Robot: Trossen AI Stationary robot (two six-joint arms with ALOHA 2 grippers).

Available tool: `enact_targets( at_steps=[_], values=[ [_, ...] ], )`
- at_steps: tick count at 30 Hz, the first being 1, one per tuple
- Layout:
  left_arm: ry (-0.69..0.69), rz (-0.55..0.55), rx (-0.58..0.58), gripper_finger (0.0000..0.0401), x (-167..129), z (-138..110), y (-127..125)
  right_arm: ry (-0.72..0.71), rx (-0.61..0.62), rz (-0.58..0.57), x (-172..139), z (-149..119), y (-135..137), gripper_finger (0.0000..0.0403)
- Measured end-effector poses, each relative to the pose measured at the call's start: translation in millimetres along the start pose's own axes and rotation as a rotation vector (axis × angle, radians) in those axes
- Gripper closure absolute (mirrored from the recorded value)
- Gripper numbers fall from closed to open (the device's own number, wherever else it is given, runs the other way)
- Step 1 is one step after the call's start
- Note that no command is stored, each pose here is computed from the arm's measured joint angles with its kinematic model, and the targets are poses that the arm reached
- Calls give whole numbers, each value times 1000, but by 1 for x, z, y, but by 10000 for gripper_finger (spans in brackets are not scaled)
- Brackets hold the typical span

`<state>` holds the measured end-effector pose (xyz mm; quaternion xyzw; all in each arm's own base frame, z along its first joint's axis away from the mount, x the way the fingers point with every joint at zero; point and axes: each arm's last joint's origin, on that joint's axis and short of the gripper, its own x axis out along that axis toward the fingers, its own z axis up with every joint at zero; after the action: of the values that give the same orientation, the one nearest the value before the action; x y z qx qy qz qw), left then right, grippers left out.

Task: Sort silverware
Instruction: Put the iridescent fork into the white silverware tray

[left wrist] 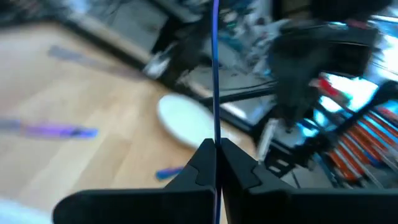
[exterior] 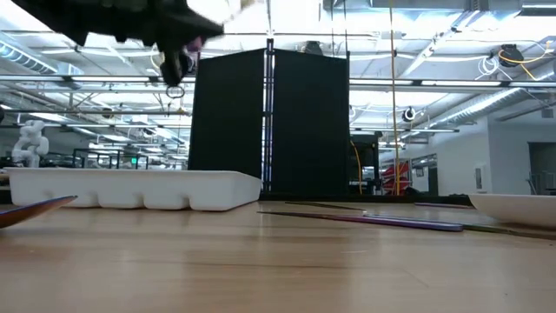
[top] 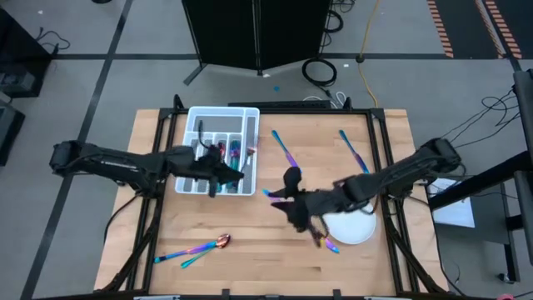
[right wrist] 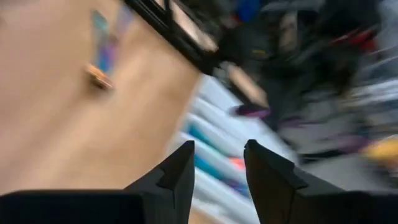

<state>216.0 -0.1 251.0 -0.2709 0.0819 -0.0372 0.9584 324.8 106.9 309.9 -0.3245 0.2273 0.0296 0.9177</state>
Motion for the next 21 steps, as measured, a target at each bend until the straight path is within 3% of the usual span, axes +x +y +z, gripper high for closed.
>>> enact_targets(
  at_steps=[2,4,7,10,13,15,21],
  values=[
    [-6,-89,80,399,-6,6,-4,-47,103,135,-2,-13,-7,276],
    [1,-245,158,399,-9,9,-12,-113,142,215,1,-27,-12,276],
    [3,-520,264,399,-13,13,-27,-248,154,206,6,-49,-20,279],
    [-8,-687,350,399,-17,12,-40,-509,157,144,14,-74,-31,287],
    [-28,-733,420,399,-17,8,-48,-871,199,81,16,-86,-41,296],
    [-48,-687,431,399,-13,6,-48,-1027,245,70,17,-87,-45,300],
    [-25,-634,407,399,14,-9,-41,-1014,360,135,54,-81,-49,307]
  ],
)
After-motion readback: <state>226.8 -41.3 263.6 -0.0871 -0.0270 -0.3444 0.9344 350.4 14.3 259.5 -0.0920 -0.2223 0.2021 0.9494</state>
